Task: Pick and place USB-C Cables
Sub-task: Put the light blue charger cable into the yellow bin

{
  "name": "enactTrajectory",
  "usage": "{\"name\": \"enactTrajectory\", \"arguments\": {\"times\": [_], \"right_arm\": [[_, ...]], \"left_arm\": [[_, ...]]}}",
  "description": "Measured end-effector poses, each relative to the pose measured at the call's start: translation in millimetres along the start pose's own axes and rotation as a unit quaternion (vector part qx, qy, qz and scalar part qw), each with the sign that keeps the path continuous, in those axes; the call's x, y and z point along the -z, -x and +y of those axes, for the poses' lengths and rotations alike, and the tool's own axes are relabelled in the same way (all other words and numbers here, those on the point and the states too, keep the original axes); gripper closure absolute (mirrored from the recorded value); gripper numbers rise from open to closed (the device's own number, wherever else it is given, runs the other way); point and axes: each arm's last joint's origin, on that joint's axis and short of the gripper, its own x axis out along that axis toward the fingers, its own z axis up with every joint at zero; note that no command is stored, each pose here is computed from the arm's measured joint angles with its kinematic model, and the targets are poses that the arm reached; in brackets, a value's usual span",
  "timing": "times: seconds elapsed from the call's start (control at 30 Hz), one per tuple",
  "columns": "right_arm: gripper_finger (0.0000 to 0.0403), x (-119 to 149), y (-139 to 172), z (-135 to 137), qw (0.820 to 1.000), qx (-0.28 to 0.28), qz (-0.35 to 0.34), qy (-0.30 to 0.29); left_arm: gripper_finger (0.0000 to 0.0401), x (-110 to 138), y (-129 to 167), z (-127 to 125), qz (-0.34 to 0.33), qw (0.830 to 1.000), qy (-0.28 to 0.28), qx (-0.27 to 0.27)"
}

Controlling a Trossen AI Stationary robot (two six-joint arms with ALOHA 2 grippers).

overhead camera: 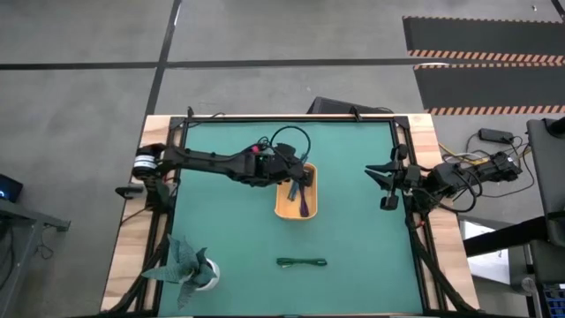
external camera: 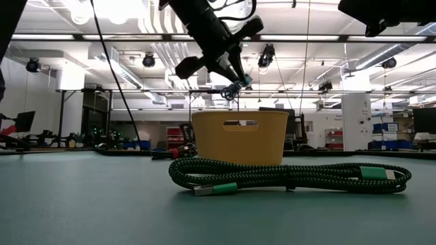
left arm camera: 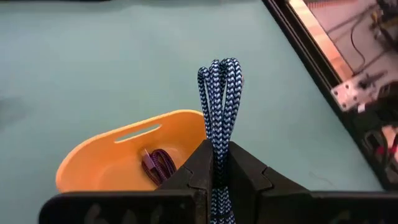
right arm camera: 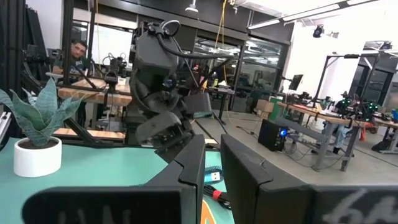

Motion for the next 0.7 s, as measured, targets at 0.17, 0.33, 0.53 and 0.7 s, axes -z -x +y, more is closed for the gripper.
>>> {"name": "enactTrajectory", "arguments": {"times": [0.17,0.33,0.53,0.7], "right_arm": [[0.036,0.0,0.0,0.0,1.0,0.0,0.0,0.0],[0.036,0.0,0.0,0.0,1.0,0.0,0.0,0.0],[0.036,0.0,0.0,0.0,1.0,0.0,0.0,0.0],[0.036,0.0,0.0,0.0,1.0,0.0,0.0,0.0]], "left_arm": [[0.0386,2.3,-2.6,1.3,0.002,0.999,0.038,-0.004],[0.0386,4.0,-4.3,3.8,0.006,0.998,0.055,-0.008],[0.0386,5.3,-7.8,5.9,0.022,0.996,0.09,-0.007],[0.0386,5.4,-13.4,13.8,0.029,0.995,0.094,-0.018]]}}
